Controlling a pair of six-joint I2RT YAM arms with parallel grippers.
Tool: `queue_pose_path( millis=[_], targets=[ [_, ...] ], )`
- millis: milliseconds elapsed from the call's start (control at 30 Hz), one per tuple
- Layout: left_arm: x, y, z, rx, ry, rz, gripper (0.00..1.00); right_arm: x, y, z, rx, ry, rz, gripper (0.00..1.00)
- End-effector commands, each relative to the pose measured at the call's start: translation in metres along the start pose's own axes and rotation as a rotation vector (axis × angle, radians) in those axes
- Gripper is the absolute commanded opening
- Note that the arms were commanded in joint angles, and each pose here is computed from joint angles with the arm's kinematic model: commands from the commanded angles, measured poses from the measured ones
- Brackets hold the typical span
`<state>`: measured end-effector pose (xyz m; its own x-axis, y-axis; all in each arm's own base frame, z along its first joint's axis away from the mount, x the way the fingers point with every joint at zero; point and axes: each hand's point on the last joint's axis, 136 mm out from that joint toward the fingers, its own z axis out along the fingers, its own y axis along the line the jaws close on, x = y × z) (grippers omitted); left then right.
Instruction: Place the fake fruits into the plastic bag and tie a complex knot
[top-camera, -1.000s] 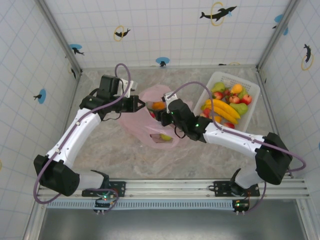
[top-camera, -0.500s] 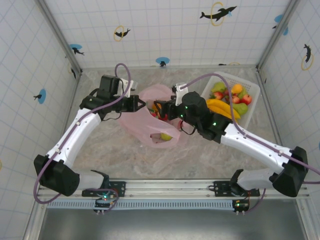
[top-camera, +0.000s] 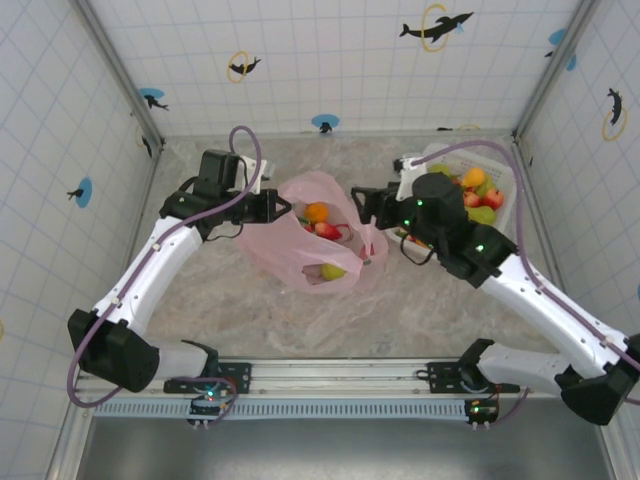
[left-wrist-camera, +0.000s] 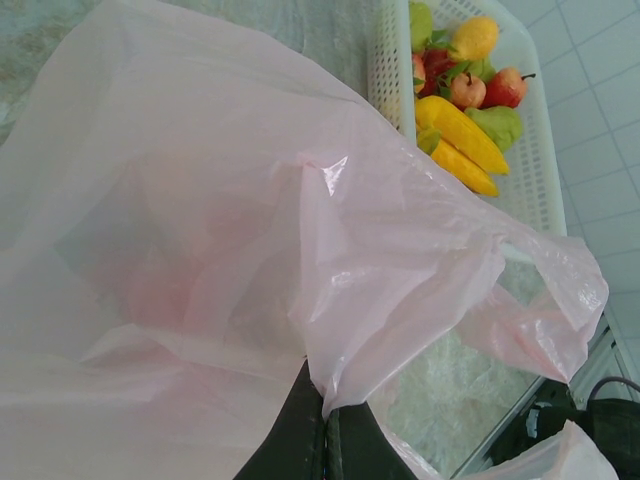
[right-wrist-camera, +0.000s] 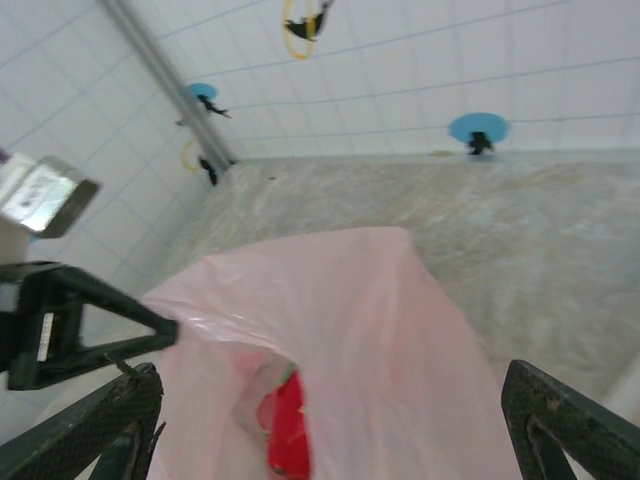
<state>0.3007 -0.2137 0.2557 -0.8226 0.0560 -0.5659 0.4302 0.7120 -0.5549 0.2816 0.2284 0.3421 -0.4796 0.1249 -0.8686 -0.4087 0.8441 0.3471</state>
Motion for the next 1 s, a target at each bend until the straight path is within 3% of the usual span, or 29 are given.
queue_pose_path(
  millis=[0,233,433,700,967],
  targets=[
    [-0.002,0.005,0.003,-0.005,-0.005,-0.019,0.0,0.022,-0.052,-0.021,0.166,0.145,-0.029,0.9],
    [-0.002,0.003,0.001,-0.007,-0.007,-0.016,0.0,0.088,-0.159,-0.048,0.451,0.498,-0.023,0.91],
    [-0.001,0.003,-0.001,-0.009,-0.009,-0.015,0.0,0.127,-0.207,-0.056,0.534,0.704,0.054,0.89],
    [0.001,0.004,-0.002,-0.011,-0.007,-0.013,0.0,0.162,-0.24,-0.038,0.556,0.899,0.11,0.86],
    [0.003,0.003,-0.003,-0.008,-0.007,-0.01,0.0,0.184,-0.266,-0.015,0.591,0.912,0.227,0.86]
  ],
)
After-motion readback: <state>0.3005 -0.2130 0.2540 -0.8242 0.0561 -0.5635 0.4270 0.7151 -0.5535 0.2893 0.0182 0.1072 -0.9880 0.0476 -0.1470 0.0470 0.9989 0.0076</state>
